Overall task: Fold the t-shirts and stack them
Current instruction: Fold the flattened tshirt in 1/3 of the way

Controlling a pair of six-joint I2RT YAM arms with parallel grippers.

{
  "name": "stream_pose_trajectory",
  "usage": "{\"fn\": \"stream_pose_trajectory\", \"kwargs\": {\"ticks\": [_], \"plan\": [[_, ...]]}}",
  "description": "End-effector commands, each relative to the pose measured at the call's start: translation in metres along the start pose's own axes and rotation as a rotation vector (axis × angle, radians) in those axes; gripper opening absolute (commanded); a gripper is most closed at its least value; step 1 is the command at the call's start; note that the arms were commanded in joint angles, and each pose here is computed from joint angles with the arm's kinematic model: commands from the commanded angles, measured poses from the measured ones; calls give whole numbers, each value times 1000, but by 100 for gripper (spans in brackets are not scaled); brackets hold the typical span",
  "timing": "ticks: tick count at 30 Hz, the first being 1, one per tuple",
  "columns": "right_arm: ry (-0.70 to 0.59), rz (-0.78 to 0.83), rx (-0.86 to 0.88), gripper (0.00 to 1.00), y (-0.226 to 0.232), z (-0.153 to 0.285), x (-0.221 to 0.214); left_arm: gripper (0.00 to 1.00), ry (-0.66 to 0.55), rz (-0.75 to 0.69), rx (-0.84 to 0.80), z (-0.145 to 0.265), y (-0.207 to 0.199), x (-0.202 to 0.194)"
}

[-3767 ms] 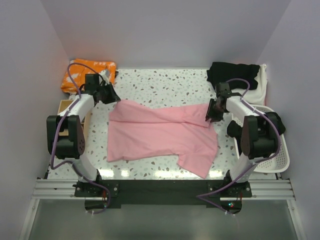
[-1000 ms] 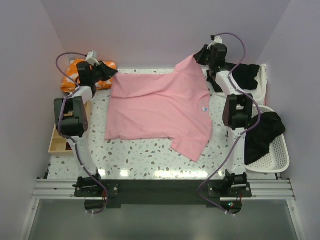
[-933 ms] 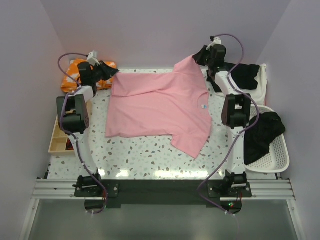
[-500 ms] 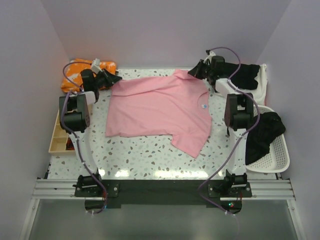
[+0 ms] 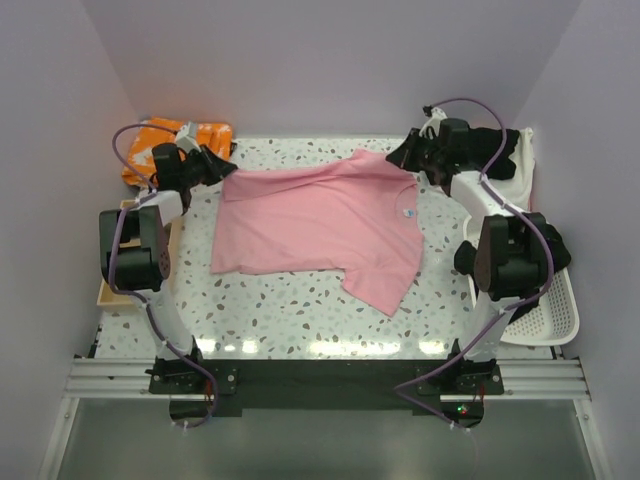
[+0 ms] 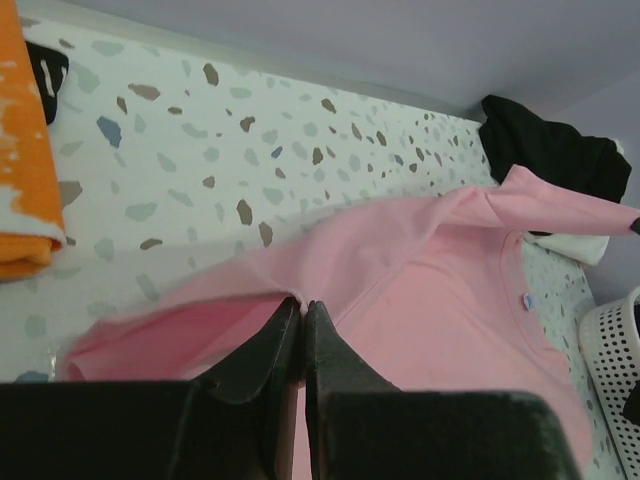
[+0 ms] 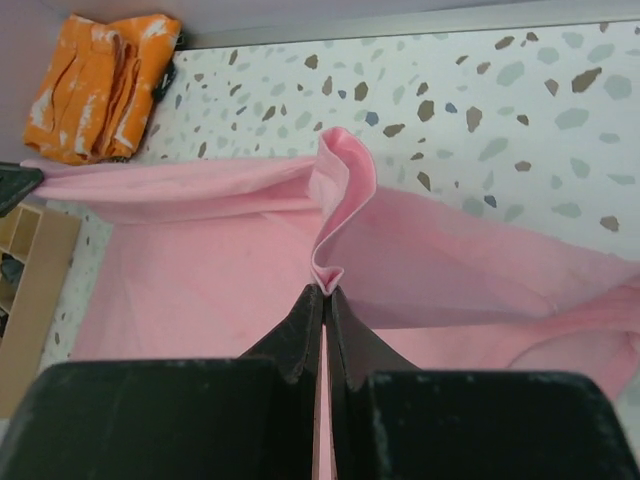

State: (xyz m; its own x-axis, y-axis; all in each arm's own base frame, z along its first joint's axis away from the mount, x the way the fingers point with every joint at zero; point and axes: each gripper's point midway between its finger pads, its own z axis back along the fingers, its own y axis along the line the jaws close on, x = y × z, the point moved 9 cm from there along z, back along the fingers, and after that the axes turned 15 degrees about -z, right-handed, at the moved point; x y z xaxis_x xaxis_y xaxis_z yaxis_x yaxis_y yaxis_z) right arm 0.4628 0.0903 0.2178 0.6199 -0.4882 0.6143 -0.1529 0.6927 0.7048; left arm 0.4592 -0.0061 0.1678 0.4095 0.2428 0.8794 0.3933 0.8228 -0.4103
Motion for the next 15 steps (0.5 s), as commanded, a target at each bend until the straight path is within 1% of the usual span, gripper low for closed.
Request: {"fn": "stream_pose_trajectory", "kwargs": {"ticks": [1, 3, 7, 8, 9, 15], "plan": [[77, -20, -194, 0, -21, 18, -23, 6, 84, 7, 73, 13, 7, -27], [81, -41, -254, 0, -29, 25, -35, 6, 100, 8, 101, 15, 11, -33], [48, -66, -393, 0, -45, 36, -49, 4, 149, 17, 152, 18, 20, -45], [22, -62, -438, 0, -50, 38, -48, 3, 153, 8, 159, 18, 23, -45], [24, -64, -464, 0, -55, 40, -53, 3, 157, 6, 173, 19, 27, -45], [-40, -51, -611, 0, -70, 43, -50, 2, 161, -21, 244, 25, 42, -36]]}}
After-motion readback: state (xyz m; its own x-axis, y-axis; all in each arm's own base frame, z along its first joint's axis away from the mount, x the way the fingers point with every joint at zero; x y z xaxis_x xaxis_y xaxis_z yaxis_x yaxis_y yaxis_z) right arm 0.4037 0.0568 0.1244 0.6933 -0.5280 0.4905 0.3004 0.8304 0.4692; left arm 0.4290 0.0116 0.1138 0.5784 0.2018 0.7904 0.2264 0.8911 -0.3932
